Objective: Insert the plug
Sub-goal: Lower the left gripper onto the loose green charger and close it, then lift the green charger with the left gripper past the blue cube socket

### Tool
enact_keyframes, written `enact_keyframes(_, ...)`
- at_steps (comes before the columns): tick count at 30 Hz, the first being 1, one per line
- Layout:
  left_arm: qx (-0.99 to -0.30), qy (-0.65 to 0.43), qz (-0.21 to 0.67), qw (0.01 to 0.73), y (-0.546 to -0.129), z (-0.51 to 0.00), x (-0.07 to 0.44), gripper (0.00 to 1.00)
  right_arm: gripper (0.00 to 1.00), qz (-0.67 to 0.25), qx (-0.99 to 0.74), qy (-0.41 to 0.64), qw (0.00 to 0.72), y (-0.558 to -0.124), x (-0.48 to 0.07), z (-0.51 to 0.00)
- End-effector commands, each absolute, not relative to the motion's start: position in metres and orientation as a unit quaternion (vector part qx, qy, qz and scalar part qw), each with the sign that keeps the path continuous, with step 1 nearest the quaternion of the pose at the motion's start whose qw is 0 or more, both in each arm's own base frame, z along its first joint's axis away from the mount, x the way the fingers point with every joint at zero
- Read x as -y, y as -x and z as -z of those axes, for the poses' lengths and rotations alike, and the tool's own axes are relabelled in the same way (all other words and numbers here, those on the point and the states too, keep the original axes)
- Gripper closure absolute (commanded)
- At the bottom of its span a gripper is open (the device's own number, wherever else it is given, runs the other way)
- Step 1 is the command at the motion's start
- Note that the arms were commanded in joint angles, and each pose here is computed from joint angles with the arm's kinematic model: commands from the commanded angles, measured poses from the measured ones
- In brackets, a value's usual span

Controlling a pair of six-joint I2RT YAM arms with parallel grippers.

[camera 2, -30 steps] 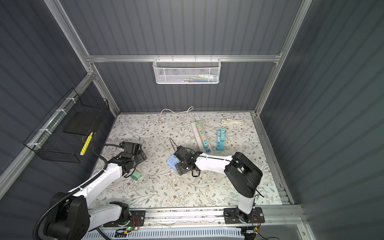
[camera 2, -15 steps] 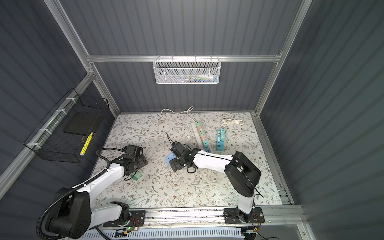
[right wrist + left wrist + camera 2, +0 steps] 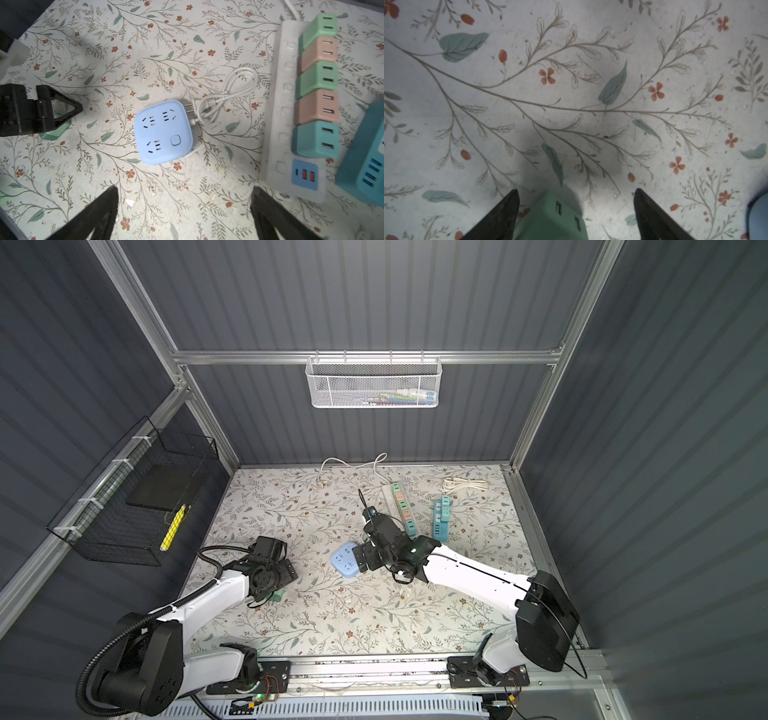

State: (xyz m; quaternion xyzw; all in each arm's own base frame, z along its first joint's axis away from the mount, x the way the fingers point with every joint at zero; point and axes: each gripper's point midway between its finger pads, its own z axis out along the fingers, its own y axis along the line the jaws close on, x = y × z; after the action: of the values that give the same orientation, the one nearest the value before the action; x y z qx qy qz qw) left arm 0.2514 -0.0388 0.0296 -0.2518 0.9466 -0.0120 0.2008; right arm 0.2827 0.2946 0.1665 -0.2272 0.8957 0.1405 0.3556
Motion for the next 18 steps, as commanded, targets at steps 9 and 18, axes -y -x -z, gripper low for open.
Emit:
enact_keyframes(9,-0.962,0.218,-0.033,0.163,-0.224,-0.020,0.050,0.24,0.01,-0.126,-0.903,0.218,0.349,-0.288,-0.276,-0.161)
enact_keyframes(18,-0.972,0.172,-0.035,0.154,-0.222,-0.020,0.060,0.44,0.01,-0.130,-0.902,0.216,0.351,-0.289,-0.277,-0.161)
